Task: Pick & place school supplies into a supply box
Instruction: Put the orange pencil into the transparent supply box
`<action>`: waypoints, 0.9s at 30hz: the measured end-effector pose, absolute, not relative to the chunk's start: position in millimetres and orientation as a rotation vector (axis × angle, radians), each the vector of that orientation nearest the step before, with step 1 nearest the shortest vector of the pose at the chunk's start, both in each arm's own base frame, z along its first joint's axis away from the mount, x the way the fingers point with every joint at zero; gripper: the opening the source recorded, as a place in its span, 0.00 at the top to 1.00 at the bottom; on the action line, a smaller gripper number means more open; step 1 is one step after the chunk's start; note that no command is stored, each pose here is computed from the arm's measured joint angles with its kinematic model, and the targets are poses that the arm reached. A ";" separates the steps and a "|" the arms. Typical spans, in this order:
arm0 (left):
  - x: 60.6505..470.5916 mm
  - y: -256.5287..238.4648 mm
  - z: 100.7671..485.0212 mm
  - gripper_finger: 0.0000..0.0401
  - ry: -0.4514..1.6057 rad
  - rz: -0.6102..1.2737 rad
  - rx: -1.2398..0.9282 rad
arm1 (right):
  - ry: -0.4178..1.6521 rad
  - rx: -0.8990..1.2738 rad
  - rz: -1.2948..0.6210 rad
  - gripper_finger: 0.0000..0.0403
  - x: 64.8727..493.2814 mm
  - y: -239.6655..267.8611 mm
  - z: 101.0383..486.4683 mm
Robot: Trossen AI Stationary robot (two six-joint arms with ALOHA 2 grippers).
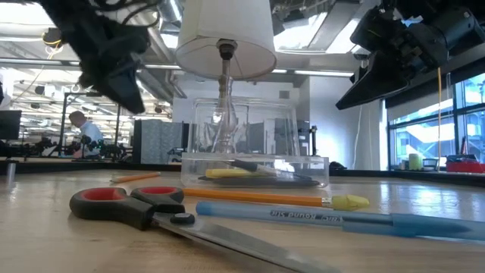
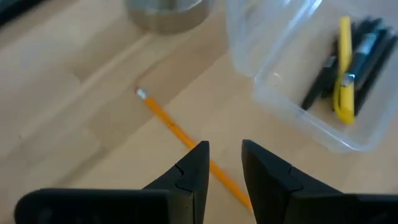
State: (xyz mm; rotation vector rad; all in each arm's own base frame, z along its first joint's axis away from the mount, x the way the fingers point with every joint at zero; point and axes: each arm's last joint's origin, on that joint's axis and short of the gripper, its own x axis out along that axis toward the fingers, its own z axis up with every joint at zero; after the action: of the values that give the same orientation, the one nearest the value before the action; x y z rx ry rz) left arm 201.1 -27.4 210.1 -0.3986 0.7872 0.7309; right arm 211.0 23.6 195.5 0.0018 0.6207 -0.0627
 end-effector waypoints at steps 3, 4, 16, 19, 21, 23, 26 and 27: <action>203.3 -27.6 199.3 0.78 0.807 0.771 -0.473 | 0.622 0.002 -0.063 0.73 211.0 23.6 195.4; 203.8 -28.0 194.9 0.78 0.826 0.781 -0.479 | 0.623 0.001 -0.063 0.73 210.9 23.6 195.4; 216.2 -29.4 164.1 0.78 0.909 0.860 -0.443 | 0.628 -0.002 -0.062 0.73 210.7 23.6 194.9; 217.6 -29.7 160.3 0.78 0.931 0.853 -0.412 | 0.632 -0.002 -0.062 0.73 210.4 23.6 194.6; 219.1 -30.0 157.6 0.78 0.937 0.855 -0.407 | 0.632 -0.002 -0.062 0.73 210.4 23.5 194.6; 220.8 -30.3 155.4 0.78 0.935 0.858 -0.412 | 0.634 -0.003 -0.062 0.73 210.3 23.5 194.4; 221.7 -30.7 152.6 0.77 0.944 0.864 -0.417 | 0.637 -0.003 -0.062 0.73 210.2 23.5 194.3; 221.7 -30.7 151.6 0.76 0.943 0.874 -0.427 | 0.638 -0.003 -0.062 0.73 210.1 23.5 194.2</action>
State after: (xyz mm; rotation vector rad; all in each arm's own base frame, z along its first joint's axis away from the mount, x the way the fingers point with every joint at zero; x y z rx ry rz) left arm 221.7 -30.7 151.6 -0.4272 0.9428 0.8740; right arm 210.1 23.5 194.2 -0.0030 0.6375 -0.0621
